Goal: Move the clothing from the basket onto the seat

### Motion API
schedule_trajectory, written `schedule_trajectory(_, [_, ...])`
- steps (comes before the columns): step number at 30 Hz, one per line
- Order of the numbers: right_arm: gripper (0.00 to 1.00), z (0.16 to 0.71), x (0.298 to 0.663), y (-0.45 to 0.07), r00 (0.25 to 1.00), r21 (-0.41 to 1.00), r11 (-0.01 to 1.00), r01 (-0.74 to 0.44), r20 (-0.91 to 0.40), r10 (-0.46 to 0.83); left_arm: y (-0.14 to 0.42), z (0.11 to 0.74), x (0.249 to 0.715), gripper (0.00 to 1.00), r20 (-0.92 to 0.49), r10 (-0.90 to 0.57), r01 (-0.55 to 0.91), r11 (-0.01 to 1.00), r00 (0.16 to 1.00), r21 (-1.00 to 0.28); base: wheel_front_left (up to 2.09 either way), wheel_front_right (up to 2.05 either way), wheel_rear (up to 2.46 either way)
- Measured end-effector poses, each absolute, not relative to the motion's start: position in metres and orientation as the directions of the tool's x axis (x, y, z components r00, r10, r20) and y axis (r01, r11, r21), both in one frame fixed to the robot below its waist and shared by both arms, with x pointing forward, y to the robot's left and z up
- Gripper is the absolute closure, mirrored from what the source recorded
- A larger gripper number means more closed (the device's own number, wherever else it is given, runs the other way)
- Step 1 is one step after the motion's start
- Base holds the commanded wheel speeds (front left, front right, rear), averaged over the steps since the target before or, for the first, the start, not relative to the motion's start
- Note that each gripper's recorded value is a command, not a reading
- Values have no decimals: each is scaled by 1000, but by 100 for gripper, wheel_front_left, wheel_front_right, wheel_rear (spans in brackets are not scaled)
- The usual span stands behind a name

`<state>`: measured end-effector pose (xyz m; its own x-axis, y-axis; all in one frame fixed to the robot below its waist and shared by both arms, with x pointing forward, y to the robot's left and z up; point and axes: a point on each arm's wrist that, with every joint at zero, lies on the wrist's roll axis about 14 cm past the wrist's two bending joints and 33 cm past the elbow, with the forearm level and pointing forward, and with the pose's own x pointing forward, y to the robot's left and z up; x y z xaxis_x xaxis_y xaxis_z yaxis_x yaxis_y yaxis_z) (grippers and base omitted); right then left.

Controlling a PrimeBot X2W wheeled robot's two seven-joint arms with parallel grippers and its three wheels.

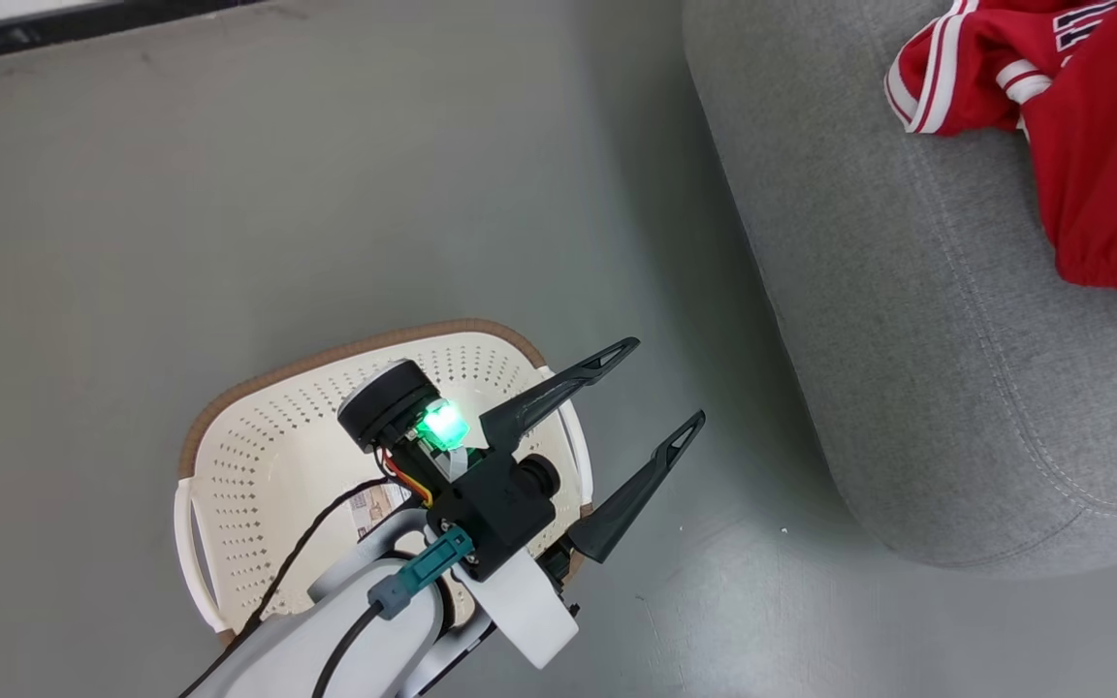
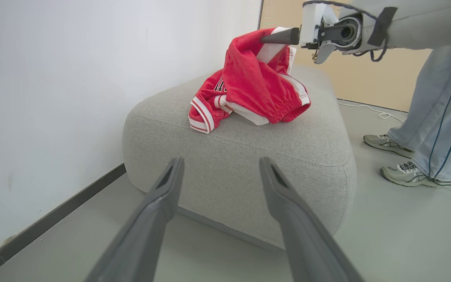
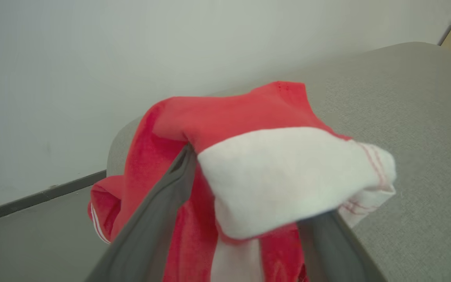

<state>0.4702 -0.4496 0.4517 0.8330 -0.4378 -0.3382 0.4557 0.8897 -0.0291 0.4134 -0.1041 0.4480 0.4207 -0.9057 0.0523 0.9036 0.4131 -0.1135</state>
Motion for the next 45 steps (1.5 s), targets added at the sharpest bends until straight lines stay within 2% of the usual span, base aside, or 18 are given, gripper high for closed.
schedule_trajectory(18, [0, 465, 431, -447, 852, -9, 892, 452, -291, -435, -109, 475, 406, 0, 88, -908, 911, 405, 411, -79, 0, 0, 0])
schedule_trajectory(35, [0, 499, 411, -434, 904, 39, 910, 414, -134, -405, -104, 499, 398, 0, 114, -888, 895, 442, 446, -60, 0, 0, 0])
schedule_trajectory(45, [0, 519, 420, -401, 948, 69, 946, 318, -46, -315, -99, 524, 392, 0, 164, -864, 879, 473, 476, -58, 0, 0, 0])
